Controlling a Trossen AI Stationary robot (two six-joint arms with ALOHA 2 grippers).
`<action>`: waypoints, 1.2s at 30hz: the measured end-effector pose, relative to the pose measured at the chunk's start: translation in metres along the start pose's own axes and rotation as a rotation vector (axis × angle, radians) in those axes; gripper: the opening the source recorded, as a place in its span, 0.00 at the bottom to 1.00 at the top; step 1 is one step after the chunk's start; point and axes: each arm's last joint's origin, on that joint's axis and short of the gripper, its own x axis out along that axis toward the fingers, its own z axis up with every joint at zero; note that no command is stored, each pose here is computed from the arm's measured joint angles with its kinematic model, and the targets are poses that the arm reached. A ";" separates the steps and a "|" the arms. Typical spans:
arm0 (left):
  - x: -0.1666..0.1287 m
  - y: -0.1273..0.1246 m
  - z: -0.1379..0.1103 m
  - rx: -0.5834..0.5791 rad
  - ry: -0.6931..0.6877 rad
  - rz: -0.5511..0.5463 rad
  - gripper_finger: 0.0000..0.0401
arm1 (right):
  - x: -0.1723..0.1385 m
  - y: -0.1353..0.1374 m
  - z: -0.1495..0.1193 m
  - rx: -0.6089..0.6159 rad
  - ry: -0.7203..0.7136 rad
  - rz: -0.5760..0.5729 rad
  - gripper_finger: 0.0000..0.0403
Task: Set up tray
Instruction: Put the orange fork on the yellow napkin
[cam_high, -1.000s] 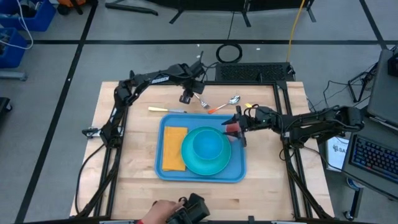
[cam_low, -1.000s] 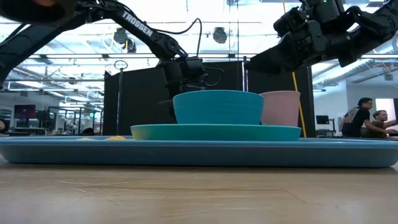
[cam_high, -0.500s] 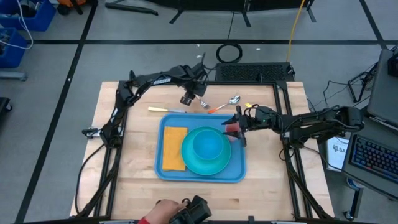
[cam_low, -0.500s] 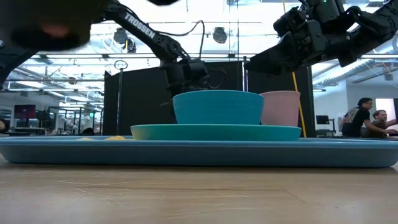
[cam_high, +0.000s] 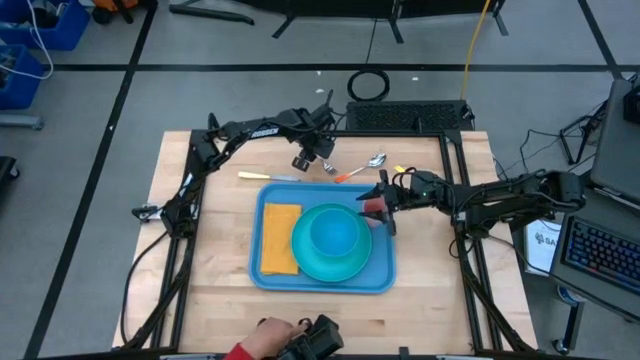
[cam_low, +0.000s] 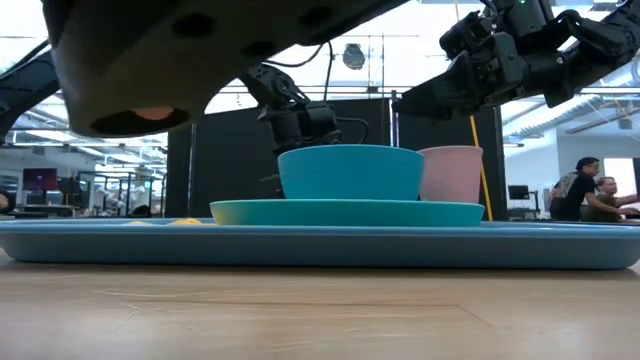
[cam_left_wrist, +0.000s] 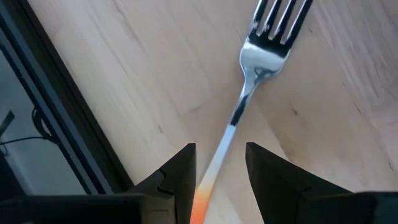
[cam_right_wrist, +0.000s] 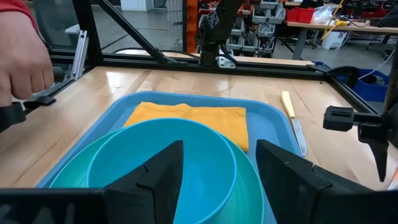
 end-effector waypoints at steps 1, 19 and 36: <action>0.000 0.000 0.000 0.000 -0.008 0.001 0.36 | 0.000 0.000 0.000 0.000 0.000 0.000 0.48; 0.012 -0.003 0.003 0.005 -0.032 -0.043 0.36 | 0.000 -0.003 0.000 -0.006 0.003 -0.034 0.48; 0.016 0.000 -0.008 -0.029 -0.134 -0.110 0.36 | -0.001 -0.005 0.001 0.003 -0.010 -0.041 0.48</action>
